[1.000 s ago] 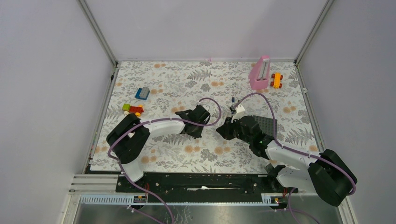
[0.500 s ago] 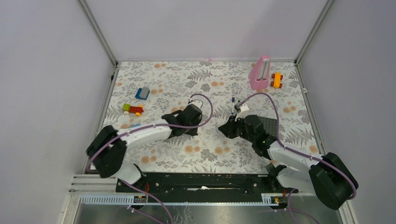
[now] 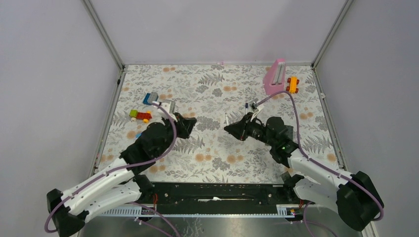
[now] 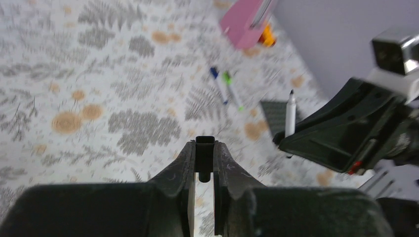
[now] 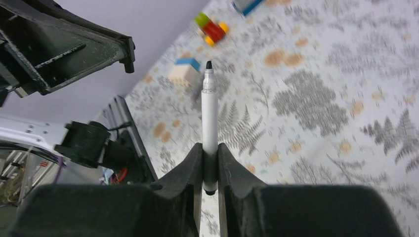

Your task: Insert the pens into the pen caps

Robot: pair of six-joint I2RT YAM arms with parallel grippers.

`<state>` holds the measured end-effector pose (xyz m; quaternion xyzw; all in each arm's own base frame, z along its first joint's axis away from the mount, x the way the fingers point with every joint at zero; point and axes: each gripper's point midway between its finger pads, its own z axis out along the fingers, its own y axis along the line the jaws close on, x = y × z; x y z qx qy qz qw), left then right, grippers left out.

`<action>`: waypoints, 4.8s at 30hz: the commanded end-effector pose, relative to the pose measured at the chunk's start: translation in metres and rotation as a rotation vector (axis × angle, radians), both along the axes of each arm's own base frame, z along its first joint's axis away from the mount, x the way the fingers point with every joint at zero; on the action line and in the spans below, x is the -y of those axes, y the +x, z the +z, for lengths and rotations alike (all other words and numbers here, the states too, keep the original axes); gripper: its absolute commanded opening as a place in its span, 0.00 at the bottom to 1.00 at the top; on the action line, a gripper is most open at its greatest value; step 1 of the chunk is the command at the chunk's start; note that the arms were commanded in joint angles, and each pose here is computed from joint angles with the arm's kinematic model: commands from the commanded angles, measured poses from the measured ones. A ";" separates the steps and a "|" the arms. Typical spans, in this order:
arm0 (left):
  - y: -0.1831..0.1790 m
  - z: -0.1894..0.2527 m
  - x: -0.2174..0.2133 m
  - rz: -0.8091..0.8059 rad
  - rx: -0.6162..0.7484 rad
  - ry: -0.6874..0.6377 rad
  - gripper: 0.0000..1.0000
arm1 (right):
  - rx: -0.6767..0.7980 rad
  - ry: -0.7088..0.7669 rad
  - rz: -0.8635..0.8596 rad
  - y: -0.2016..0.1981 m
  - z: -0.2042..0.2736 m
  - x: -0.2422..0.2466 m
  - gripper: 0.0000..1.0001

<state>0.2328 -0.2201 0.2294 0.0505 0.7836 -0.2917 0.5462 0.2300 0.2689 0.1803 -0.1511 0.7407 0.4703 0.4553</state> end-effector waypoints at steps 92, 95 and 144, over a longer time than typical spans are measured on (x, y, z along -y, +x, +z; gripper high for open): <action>-0.061 0.161 0.044 -0.406 0.254 -0.706 0.00 | 0.365 0.187 0.382 -0.077 0.160 -0.060 0.00; -0.061 0.159 0.044 -0.404 0.252 -0.702 0.00 | 0.369 0.189 0.381 -0.077 0.162 -0.060 0.00; -0.054 0.097 0.054 -0.391 0.130 -0.593 0.00 | 0.252 0.017 0.069 -0.003 0.136 -0.065 0.00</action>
